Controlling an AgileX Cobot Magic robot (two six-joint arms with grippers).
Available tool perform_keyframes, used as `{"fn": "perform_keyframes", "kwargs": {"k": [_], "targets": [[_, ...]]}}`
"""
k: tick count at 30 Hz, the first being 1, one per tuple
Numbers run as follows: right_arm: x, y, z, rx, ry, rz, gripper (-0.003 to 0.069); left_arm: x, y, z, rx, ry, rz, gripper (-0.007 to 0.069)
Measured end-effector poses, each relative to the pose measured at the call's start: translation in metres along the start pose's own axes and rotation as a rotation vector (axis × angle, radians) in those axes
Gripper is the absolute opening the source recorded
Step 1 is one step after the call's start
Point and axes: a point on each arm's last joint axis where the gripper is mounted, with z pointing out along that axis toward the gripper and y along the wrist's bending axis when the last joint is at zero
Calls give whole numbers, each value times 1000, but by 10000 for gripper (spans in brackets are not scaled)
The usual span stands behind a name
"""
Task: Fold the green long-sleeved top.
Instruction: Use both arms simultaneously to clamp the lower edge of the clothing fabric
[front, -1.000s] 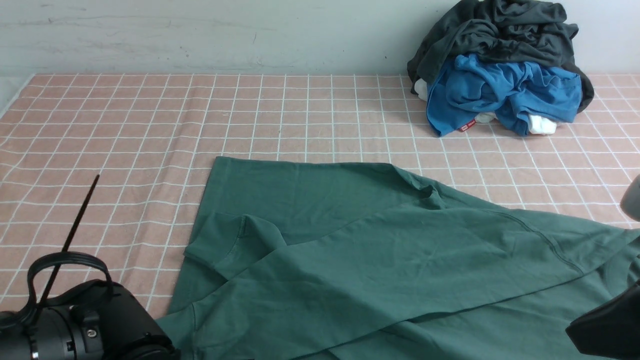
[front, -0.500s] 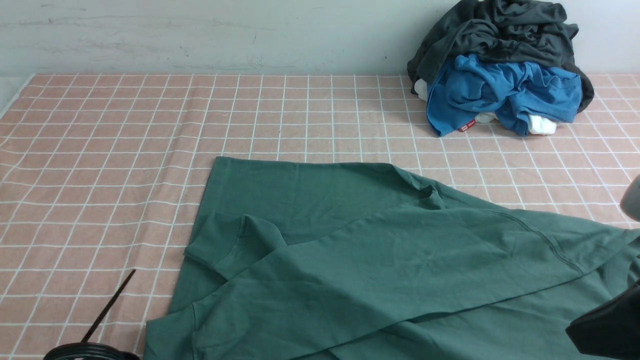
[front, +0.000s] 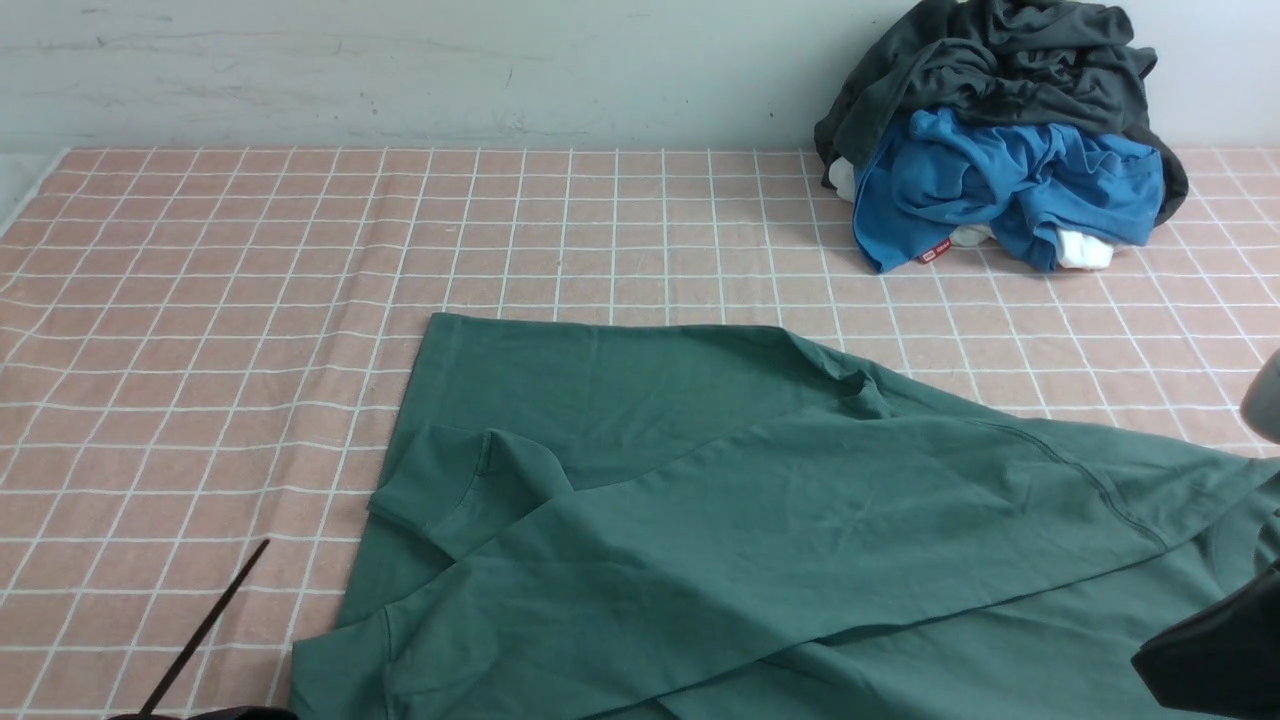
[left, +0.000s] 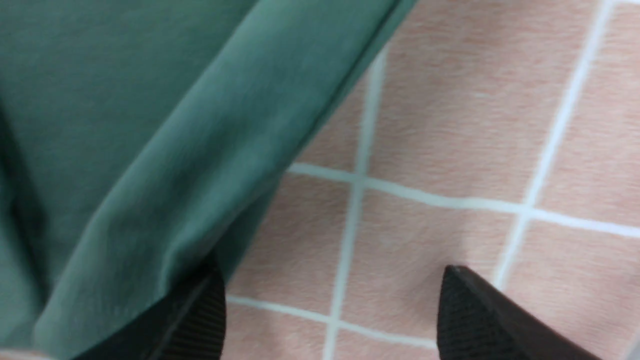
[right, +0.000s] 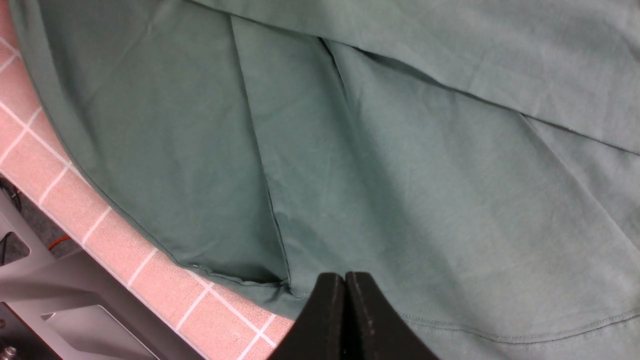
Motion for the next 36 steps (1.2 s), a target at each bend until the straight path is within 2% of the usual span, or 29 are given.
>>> {"fn": "perform_keyframes", "kwargs": {"k": [7,12,18,26,30,36], "targets": [[0,0,0,1,0,-2,-14,-4,11,-23,-21,96,-156,524],[0,0,0,3,1,-15,-14,-9,14,-25,-33,48,-131,524],[0,0,0,3,1,-17,-14,-17,14,-14,-30,13,-36,524],[0,0,0,4,0,-19,-14,-25,22,-29,-39,30,-43,524],[0,0,0,5,-4,-21,-14,-34,26,-34,-63,-43,18,524],[0,0,0,4,-5,-21,-14,-44,27,-26,-74,-71,246,524]]}}
